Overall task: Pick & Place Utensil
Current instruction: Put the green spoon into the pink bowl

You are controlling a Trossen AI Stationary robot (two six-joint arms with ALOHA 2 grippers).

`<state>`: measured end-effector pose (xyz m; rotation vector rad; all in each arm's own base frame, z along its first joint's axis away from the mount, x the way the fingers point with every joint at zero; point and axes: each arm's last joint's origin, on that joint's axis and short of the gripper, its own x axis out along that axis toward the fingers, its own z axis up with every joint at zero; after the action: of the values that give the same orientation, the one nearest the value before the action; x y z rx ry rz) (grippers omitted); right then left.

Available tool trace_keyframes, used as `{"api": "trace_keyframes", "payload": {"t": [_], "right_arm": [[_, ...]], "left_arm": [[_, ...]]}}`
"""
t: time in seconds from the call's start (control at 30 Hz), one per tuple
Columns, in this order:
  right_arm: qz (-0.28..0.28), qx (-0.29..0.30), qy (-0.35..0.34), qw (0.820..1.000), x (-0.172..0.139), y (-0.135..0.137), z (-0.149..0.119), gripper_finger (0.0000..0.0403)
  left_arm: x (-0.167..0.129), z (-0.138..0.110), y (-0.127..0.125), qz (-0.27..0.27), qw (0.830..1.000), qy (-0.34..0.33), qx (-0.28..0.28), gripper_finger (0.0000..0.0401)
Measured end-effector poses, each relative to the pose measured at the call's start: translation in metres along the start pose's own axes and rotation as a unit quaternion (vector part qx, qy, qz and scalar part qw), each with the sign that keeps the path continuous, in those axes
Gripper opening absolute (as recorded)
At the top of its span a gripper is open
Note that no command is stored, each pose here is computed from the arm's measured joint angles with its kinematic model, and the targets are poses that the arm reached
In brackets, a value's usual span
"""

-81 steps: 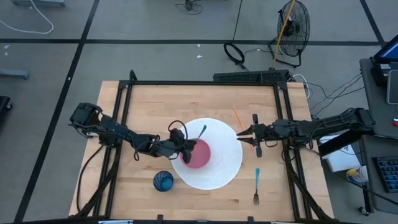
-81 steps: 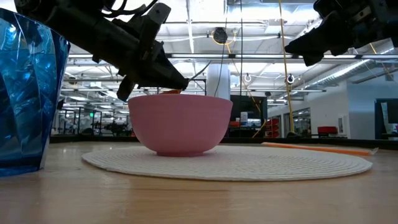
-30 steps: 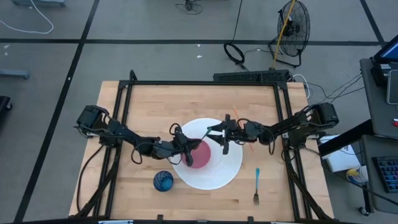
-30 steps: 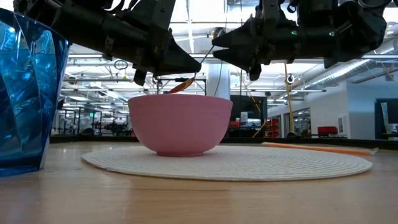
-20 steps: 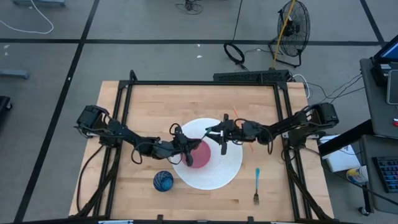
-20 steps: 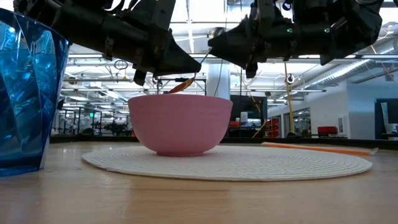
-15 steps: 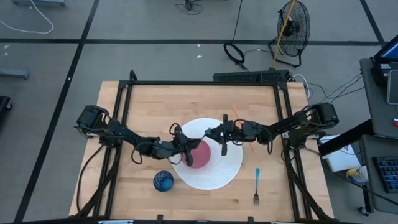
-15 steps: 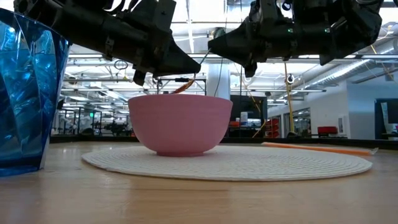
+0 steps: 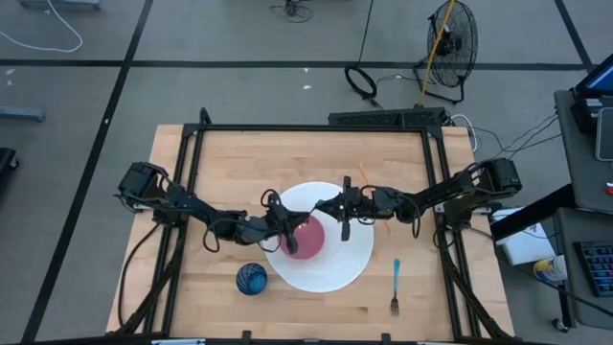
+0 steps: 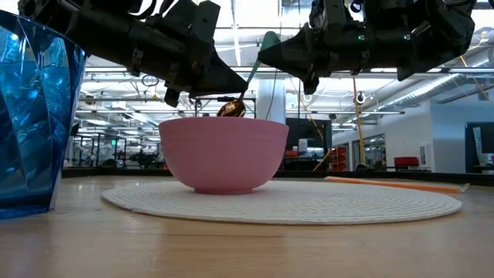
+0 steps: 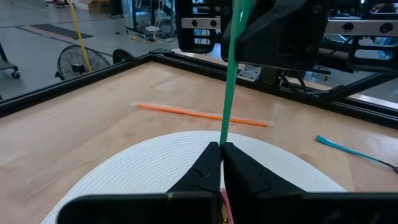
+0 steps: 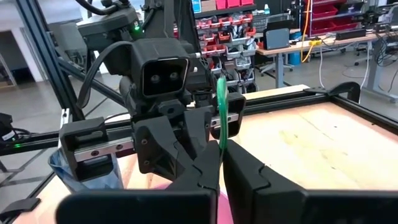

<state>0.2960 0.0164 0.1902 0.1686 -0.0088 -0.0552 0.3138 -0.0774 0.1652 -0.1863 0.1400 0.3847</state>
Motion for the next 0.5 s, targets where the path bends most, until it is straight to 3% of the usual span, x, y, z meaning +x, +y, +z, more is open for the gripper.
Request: {"api": "trace_keyframes", "payload": {"t": [0.2,0.37,0.5], "right_arm": [[-0.003,-0.005,0.002,1.0,0.0,-0.0003,-0.0004,0.0002],[-0.005,-0.004,0.001,1.0,0.0001,-0.0011,-0.0002,0.0002],[-0.001,0.001,0.004,1.0,0.0003,-0.0027,-0.0004,0.0001]], "left_arm": [[-0.0001,-0.0005,-0.0001,-0.001,1.0,0.003,0.0,0.0031],[-0.0002,-0.0015,-0.003,-0.052,0.998,0.017,0.024,0.0049],[-0.0004,-0.0023,-0.0031,-0.056,0.997,0.021,0.04,0.0073]]}}
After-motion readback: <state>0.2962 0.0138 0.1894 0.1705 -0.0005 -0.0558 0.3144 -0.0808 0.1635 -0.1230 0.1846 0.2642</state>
